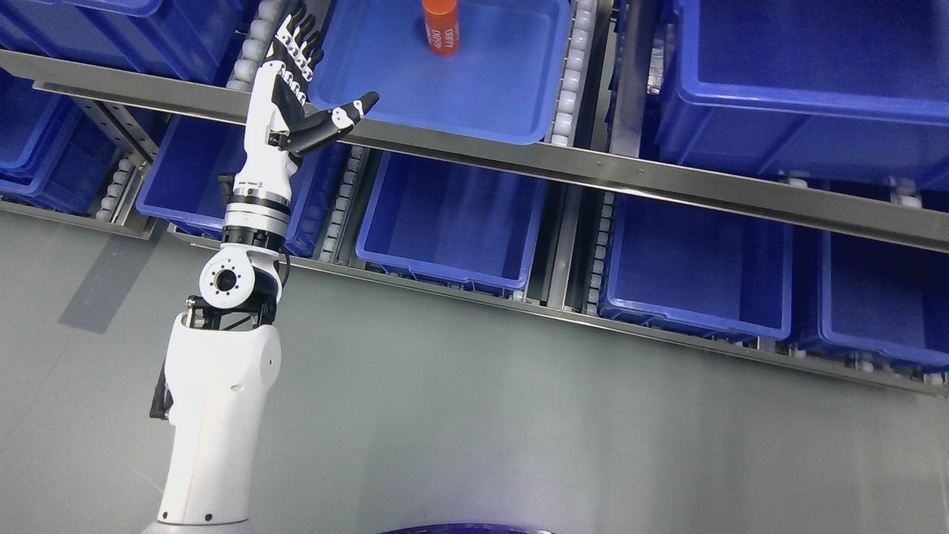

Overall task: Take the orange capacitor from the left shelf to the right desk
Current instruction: 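Reach the left hand down into the blue bin toward the orange capacitor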

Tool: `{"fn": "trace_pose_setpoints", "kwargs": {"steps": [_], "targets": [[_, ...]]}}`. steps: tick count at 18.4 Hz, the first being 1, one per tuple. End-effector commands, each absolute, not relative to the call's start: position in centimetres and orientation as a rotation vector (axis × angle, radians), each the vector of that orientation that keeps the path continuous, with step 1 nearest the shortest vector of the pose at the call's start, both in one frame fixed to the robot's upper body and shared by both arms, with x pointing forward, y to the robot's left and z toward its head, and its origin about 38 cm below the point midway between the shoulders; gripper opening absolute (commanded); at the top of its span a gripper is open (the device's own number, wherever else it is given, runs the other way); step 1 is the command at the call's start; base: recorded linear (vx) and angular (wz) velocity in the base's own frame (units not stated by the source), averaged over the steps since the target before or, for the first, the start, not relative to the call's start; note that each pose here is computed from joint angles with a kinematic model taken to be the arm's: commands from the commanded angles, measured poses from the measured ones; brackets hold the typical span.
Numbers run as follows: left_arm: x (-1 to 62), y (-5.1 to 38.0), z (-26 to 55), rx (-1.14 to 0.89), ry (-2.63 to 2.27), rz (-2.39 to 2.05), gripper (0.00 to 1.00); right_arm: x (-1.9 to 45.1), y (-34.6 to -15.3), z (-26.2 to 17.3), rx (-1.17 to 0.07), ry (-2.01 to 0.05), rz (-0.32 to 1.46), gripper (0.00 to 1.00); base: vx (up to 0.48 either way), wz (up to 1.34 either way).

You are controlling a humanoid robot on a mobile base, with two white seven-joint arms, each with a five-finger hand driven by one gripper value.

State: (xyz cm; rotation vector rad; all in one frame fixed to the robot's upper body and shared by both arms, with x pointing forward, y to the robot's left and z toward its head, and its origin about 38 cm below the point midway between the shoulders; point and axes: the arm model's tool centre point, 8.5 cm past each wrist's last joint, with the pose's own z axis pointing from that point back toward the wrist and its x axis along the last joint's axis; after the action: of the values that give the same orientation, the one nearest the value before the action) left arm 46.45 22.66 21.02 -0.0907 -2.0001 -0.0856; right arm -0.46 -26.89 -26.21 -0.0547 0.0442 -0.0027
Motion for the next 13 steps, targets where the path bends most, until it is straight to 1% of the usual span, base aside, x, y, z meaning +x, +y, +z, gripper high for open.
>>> {"fn": "trace_pose_setpoints", "kwargs": {"steps": [1,6,10,13], "targets": [[46.4,23.8,21.0,-0.063,-2.000,-0.082,1.00,0.6,-28.0,-26.2,-0.072,0.012,-0.012,1.00,0.076,0.15],[46.3,23.4,20.9,-0.076,-2.005,-0.100,1.00,0.6,-28.0,-26.2,-0.072,0.011,-0.012,1.00,0.101,0.17],[46.2,19.5,20.1,-0.203,-1.965,-0.289,1.00,0.7,-28.0,-26.2,-0.072,0.010,-0.011,1.00,0.126,0.08],[46.8,17.7,19.5,-0.248,-1.932,-0.358,1.00,0.6,-28.0,-26.2,-0.072,0.011,-0.012,1.00,0.148,-0.03]]}}
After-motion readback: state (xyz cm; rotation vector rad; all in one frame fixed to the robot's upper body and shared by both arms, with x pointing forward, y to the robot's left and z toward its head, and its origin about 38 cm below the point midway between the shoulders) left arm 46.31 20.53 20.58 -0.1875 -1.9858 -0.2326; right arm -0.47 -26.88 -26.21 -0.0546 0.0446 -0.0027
